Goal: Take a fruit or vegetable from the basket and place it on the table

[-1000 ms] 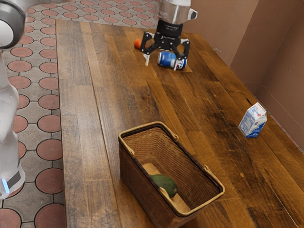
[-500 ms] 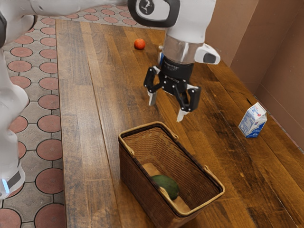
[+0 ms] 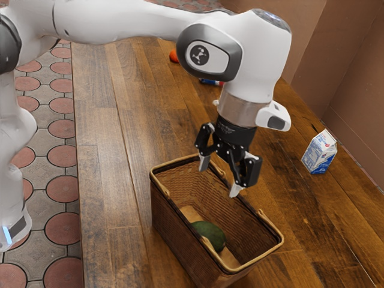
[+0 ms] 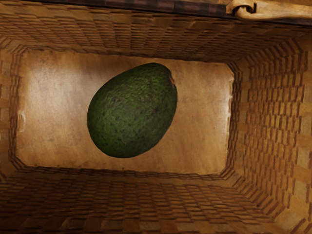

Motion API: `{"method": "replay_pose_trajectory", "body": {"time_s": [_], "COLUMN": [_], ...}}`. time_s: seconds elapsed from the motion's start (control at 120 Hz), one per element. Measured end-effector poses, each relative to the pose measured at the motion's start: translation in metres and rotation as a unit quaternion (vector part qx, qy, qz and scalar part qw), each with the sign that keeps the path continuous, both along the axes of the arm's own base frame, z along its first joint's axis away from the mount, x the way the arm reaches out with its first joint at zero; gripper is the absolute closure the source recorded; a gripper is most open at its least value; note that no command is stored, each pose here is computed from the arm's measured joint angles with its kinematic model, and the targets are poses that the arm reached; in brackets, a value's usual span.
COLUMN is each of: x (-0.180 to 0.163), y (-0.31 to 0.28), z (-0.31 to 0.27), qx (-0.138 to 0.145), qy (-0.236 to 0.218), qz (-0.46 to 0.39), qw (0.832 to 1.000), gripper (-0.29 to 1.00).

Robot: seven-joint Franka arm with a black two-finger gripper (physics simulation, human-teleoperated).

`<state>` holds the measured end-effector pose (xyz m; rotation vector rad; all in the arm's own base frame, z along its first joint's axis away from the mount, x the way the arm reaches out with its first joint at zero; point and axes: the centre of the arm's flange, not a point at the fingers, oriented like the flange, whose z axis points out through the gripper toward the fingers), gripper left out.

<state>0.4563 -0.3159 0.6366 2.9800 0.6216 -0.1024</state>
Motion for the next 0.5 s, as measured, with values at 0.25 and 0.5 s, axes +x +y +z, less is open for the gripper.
{"method": "replay_pose_trajectory", "body": {"time_s": [0.25, 0.5], "x": [0.006, 0.002], "y": [-0.01, -0.002], "z": [-0.033, -0.057], "qx": [0.002, 0.008], "qy": [-0.01, -0.009], "qz": [-0.03, -0.066], "qw": [0.999, 0.998], "gripper": [0.0, 0.0]}}
